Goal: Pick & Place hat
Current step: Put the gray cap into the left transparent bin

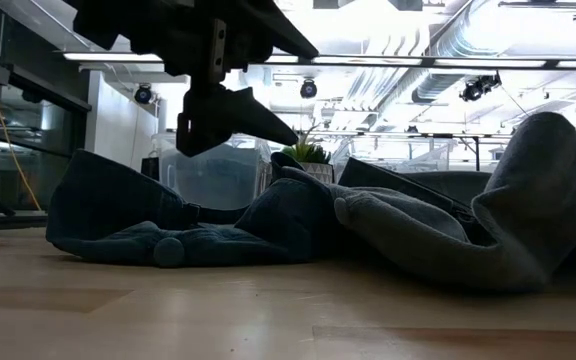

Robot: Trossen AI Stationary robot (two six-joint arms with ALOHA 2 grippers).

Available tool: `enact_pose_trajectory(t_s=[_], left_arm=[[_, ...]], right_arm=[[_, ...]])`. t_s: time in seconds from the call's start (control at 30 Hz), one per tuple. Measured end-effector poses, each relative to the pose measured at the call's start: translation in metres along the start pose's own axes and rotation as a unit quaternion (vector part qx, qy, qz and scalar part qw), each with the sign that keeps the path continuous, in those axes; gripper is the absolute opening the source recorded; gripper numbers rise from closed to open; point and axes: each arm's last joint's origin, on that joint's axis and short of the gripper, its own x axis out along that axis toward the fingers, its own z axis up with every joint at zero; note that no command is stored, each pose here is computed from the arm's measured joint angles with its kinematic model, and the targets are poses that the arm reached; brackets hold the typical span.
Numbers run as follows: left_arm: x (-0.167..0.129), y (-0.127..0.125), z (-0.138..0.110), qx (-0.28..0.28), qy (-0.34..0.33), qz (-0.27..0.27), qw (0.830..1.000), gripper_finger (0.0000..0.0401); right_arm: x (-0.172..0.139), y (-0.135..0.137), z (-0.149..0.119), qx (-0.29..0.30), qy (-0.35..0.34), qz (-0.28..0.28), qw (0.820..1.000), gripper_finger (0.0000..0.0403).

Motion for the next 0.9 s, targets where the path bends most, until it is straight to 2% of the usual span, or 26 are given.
enact_pose_trajectory(t_s=[0.13, 0.37, 0.5, 0.9], left_arm=[[0.0, 0.001, 0.002, -0.001, -0.003, 0.002, 1.0, 0.0236], [0.002, 0.005, 0.003, -0.003, -0.007, 0.011, 1.0, 0.0236], [0.002, 0.006, 0.002, -0.003, -0.002, 0.016, 1.0, 0.0236], [0.002, 0.006, 0.002, -0.008, -0.001, 0.015, 1.0, 0.0236]], right_arm=[[0.012, 0.001, -0.005, 0.0, -0.005, -0.005, 1.0, 0.023], [0.044, 0.011, -0.01, 0.024, -0.017, 0.02, 0.999, 0.0232], [0.058, 0.01, -0.01, 0.036, -0.023, 0.009, 0.999, 0.0232], [0.068, 0.01, 0.0, 0.076, -0.026, -0.006, 0.997, 0.0232]])
